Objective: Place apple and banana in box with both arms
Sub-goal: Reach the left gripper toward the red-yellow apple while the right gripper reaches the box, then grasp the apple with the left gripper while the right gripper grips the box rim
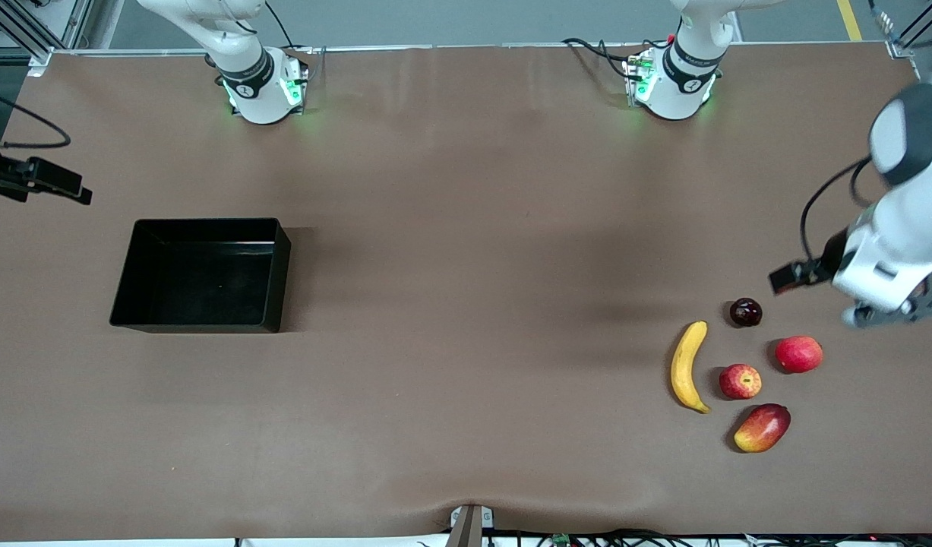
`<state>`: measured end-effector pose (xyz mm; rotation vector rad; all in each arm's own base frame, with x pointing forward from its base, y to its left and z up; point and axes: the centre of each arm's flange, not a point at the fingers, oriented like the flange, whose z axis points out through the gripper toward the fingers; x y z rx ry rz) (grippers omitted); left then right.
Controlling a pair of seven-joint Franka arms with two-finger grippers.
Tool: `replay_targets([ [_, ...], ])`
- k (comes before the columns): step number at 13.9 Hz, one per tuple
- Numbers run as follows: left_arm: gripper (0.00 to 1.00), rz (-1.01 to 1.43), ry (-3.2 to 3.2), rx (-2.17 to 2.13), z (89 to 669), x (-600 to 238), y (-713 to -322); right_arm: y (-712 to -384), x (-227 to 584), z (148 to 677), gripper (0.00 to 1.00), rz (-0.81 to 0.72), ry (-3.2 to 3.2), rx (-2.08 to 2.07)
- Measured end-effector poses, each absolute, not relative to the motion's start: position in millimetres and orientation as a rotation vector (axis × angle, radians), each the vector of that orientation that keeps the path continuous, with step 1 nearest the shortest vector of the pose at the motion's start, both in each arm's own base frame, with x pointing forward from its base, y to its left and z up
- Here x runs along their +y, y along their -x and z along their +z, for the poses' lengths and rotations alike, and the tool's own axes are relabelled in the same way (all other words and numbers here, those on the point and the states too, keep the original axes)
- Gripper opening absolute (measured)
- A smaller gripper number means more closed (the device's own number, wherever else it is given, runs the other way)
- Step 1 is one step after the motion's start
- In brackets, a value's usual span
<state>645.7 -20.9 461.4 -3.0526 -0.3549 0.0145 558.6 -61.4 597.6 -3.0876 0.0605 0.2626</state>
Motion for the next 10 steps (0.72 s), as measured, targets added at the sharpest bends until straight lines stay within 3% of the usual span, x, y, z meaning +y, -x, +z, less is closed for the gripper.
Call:
replay_targets([
  [7, 1.0, -0.045, 3.069, -0.666, 306, 6, -695, -603, -126, 484, 1.0, 0.405, 3.052, 0.112],
  [10, 1.0, -0.051, 3.059, -0.679, 266, 1, -704, -618, -145, 416, 1.0, 0.478, 3.023, 0.099],
])
